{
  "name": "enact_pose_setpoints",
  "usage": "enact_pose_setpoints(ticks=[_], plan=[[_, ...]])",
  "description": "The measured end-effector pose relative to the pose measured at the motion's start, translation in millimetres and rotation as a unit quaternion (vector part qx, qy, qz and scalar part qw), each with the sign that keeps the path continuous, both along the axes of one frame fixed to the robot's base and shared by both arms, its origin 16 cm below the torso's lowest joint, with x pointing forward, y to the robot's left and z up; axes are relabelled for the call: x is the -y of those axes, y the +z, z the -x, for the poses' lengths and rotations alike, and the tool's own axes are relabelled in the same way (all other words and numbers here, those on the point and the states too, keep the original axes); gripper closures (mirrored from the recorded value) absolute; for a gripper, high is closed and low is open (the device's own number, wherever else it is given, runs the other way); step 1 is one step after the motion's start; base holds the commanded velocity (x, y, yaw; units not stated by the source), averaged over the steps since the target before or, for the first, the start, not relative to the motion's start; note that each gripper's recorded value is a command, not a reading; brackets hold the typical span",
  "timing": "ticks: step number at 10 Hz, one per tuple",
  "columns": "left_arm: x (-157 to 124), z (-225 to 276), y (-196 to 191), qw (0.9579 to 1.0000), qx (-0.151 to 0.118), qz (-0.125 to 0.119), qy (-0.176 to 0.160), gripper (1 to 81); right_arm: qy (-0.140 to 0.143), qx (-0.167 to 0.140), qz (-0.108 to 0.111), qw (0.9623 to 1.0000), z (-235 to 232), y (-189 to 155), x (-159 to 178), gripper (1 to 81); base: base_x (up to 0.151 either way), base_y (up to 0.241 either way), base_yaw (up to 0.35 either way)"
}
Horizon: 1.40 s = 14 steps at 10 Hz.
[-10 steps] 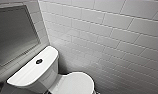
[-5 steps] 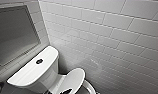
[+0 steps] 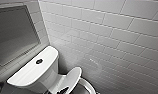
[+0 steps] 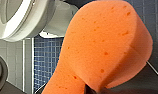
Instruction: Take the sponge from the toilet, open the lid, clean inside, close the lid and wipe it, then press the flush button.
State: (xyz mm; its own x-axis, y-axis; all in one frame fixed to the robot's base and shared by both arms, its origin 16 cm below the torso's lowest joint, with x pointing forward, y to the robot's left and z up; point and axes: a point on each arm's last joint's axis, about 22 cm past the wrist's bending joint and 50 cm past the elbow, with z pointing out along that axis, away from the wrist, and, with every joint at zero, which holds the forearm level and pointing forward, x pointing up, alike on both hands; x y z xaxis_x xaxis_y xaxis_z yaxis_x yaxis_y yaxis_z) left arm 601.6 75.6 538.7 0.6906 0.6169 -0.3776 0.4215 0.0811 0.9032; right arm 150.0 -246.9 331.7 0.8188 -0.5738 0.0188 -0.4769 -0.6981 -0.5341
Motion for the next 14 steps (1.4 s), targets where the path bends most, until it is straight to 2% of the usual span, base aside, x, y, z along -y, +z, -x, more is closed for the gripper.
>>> enact_pose_setpoints(ticks=[1,2,4,6,9,14], plan=[[-9.2,-5.7,2.9,0.9999,-0.001,0.008,0.015,1.0,0.000,0.000,0.000,1.0000,-0.3,-0.2,-0.8,81.1,0.000,0.000,0.000],[-22.4,-13.0,3.7,0.9990,-0.013,0.020,0.037,1.0,0.000,0.000,-0.002,1.0000,-0.6,-0.4,-3.0,81.1,0.000,0.000,0.000],[-49.4,-28.7,4.5,0.9948,-0.033,0.044,0.086,1.0,-0.001,0.001,-0.003,1.0000,-0.9,-0.8,-4.9,81.1,0.000,0.000,0.000],[-66.1,-37.8,9.1,0.9921,-0.032,0.054,0.109,1.0,0.000,0.001,-0.003,1.0000,-0.8,-0.9,-6.0,81.1,0.000,0.000,0.000],[-101.4,-57.9,16.5,0.9851,-0.023,0.063,0.158,1.0,0.000,0.000,-0.003,1.0000,-0.2,-0.8,-5.8,81.1,0.000,0.000,0.000],[-105.1,-57.8,16.2,0.9857,-0.015,0.062,0.156,1.0,-0.001,0.000,-0.004,1.0000,0.6,-1.5,-8.0,81.1,0.000,0.000,0.000]])
